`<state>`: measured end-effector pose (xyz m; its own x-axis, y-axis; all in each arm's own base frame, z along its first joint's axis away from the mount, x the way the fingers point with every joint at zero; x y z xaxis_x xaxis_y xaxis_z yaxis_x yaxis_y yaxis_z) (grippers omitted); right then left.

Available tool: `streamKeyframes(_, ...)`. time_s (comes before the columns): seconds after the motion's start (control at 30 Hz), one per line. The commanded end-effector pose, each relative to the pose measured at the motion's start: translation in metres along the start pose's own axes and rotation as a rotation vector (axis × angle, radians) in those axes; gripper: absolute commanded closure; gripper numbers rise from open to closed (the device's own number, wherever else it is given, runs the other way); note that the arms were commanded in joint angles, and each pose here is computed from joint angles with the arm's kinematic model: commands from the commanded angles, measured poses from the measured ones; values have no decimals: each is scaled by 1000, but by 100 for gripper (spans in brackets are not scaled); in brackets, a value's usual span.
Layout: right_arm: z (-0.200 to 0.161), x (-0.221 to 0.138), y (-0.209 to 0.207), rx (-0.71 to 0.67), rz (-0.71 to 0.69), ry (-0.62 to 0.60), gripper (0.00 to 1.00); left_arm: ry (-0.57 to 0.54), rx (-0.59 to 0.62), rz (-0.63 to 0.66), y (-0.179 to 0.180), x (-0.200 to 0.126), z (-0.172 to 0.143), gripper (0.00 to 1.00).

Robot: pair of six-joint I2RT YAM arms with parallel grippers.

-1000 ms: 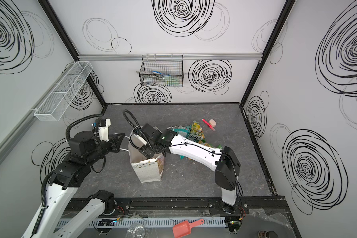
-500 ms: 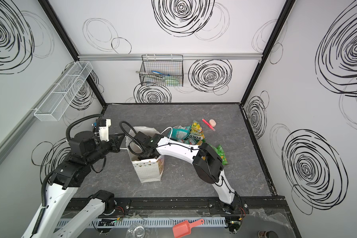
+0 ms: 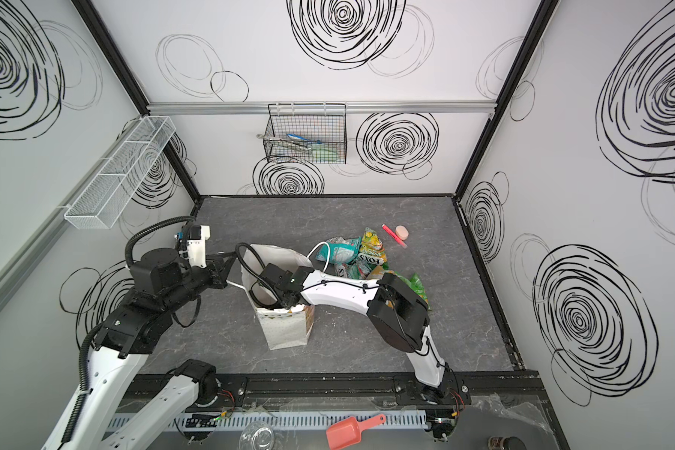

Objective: Take the snacks out of the paper bag
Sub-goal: Pick up the snack from the paper bag.

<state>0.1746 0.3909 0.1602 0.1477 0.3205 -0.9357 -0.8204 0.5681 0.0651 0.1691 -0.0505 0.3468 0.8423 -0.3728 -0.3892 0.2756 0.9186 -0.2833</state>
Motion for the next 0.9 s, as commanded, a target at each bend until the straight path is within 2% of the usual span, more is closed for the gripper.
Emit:
streamKeyframes(0.0,-22,15,1,16,-16,98,3,-47,2,-21,-1,1,5,100)
streamKeyframes(0.23,-33,58,-3,85,16,173,0,-64,8,-62,-5,-2,8,100)
streamKeyframes(0.37,-42,79,-3,116,23,233,9,-72,6,-88,-6,-3,7,100)
streamKeyframes(0.47,-42,82,-3,125,24,245,19,-71,4,-90,-6,-2,7,100)
streamKeyframes(0.53,-37,75,-4,129,27,225,30,-71,6,-89,-6,-2,7,100)
streamKeyframes(0.73,-10,42,-5,132,21,134,69,-72,7,-91,-6,-1,7,100)
streamKeyframes(0.87,9,15,-3,129,21,62,80,-73,7,-89,-6,-1,6,100)
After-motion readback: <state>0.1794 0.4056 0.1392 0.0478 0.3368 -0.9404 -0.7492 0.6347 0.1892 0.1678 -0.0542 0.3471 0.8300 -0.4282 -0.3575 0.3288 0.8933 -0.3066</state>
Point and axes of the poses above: each gripper's point midway between its finger pads, its own x axis out along the fingers, its own y axis along the line the jaws close on, z = x × y, the point moved 10 cm from there along -x, back along the fingers, and after that the axes turned 6 degrees about x, right-handed, at the moved point
